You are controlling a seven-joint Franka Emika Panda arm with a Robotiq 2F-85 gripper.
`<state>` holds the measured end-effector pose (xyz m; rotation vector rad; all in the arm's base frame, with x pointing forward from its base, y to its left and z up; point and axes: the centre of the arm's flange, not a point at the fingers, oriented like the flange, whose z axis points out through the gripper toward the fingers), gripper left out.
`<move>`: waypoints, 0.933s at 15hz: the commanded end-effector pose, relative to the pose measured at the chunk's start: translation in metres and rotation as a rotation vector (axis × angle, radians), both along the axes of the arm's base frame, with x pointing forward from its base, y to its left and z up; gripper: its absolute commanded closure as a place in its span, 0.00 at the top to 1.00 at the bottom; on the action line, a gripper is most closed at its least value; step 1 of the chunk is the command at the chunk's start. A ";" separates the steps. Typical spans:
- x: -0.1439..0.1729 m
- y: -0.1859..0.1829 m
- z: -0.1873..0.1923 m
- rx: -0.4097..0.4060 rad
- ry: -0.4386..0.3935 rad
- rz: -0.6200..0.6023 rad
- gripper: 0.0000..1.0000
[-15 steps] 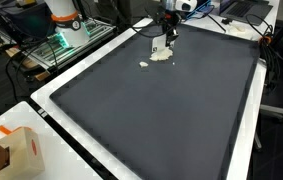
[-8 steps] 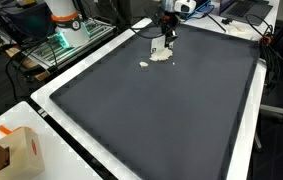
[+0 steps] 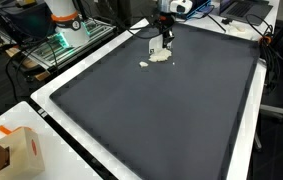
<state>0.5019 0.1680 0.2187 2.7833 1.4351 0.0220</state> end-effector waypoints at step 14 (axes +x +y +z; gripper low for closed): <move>-0.007 -0.030 -0.021 0.028 -0.075 0.076 0.01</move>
